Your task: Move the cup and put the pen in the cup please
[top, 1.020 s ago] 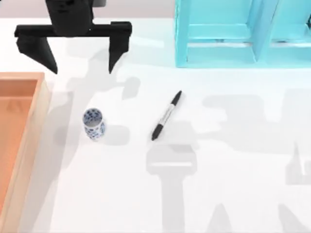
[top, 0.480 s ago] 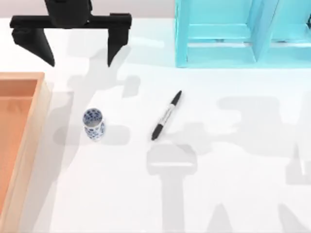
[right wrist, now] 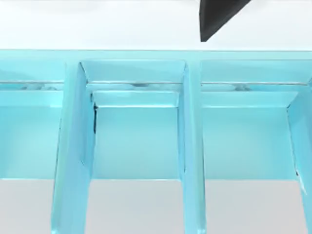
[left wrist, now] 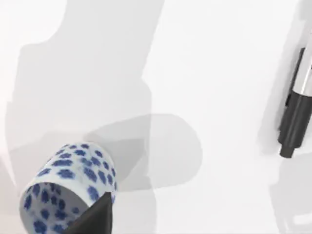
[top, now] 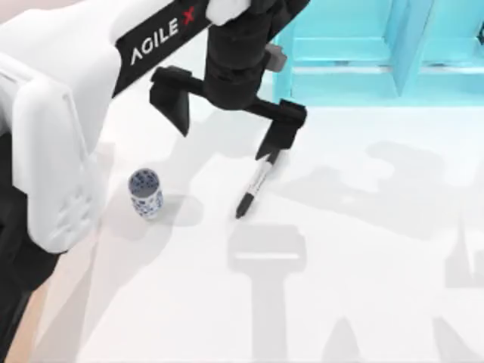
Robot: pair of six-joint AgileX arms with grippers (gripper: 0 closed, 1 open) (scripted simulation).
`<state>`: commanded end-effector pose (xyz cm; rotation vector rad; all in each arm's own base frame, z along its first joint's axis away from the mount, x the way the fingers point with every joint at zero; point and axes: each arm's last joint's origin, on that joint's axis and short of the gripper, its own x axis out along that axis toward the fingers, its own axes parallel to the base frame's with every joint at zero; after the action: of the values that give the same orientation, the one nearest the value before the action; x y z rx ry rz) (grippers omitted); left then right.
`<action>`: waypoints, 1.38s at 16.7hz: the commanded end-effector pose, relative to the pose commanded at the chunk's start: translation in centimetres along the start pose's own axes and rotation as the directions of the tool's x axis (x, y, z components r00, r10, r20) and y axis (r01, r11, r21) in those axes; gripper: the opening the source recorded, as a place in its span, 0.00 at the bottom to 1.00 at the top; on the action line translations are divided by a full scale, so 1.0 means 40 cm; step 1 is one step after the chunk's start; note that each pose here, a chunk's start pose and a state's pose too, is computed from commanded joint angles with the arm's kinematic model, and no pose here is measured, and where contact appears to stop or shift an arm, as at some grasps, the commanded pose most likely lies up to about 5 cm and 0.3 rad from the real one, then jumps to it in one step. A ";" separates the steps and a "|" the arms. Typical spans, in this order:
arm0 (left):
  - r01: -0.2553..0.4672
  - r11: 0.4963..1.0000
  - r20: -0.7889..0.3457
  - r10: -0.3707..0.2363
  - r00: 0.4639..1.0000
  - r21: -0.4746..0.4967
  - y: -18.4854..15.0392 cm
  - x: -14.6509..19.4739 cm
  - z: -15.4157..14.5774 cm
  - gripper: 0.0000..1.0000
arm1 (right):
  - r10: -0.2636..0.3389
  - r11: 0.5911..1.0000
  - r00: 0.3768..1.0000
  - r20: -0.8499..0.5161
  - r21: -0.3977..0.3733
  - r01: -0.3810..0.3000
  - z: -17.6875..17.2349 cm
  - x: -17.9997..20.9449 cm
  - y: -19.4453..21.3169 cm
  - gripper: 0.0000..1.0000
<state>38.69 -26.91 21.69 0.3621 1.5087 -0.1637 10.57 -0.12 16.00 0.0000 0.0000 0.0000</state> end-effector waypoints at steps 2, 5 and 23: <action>-0.034 0.997 0.030 0.032 0.999 0.076 -0.082 0.050 0.009 1.00 | 0.000 1.000 1.000 0.000 0.000 0.000 0.000 0.000 0.000 1.00; -0.070 0.989 0.093 0.057 0.994 0.132 -0.150 0.073 0.014 1.00 | 0.000 1.000 1.000 0.000 0.000 0.000 0.000 0.000 0.000 1.00; -0.071 0.988 0.096 0.059 0.994 0.134 -0.138 0.322 0.038 1.00 | 0.000 1.000 1.000 0.000 0.000 0.000 0.000 0.000 0.000 1.00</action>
<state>39.14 -31.09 8.24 0.5069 1.3964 -0.2304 10.57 -0.12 16.00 0.0000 0.0000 0.0000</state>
